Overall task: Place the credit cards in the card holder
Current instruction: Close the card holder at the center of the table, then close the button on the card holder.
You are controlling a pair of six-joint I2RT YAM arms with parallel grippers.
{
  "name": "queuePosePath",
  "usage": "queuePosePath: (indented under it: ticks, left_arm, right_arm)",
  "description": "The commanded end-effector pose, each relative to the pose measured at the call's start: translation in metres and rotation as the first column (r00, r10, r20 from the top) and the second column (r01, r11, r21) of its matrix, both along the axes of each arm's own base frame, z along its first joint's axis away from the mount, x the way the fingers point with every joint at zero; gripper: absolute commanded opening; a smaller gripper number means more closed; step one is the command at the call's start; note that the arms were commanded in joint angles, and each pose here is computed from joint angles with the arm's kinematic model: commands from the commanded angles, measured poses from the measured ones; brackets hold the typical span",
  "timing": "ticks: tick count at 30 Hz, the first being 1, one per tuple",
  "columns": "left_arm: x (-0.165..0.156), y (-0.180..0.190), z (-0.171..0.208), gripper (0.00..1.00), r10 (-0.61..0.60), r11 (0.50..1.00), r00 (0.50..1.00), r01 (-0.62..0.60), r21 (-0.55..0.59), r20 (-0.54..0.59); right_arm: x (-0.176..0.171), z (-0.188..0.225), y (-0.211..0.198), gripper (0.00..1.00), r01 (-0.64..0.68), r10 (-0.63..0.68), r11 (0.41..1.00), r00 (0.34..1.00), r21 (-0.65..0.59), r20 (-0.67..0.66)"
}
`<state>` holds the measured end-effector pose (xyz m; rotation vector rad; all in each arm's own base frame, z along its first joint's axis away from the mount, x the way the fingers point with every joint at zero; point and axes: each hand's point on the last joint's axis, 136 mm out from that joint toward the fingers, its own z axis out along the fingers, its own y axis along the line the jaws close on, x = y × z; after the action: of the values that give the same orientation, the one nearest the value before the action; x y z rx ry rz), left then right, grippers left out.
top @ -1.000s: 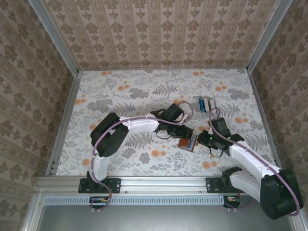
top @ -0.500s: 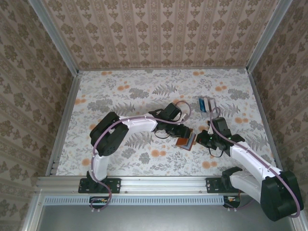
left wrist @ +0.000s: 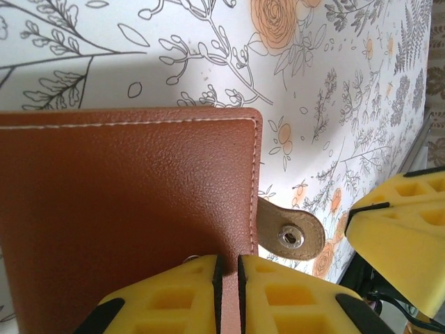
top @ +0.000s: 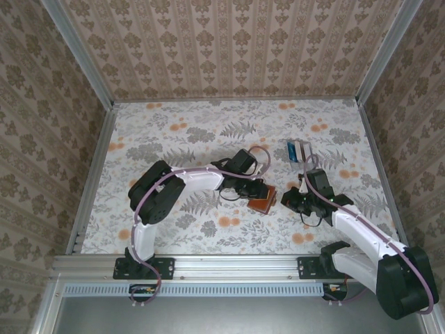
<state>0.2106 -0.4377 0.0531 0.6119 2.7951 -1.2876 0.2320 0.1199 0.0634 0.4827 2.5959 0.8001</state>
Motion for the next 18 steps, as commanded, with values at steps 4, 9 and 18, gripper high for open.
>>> queuePosePath:
  ticks: [4,9,18]
  left_arm:
    - [0.005,0.007,0.003,0.22,0.035,0.999,0.999,-0.036,-0.03,-0.029]
    - [0.009,0.01,0.01,0.21,0.063,0.994,0.994,-0.07,-0.086,-0.084]
    - [0.013,0.019,0.014,0.21,0.075,0.994,0.995,-0.08,-0.078,-0.069]
  right_arm:
    - [0.005,0.006,0.013,0.25,-0.044,0.044,0.997,0.999,0.065,0.013]
    - [0.011,0.01,0.017,0.33,-0.061,0.06,0.996,0.998,0.071,0.014]
    - [0.019,0.004,0.024,0.4,-0.076,0.077,0.995,0.997,0.066,-0.011]
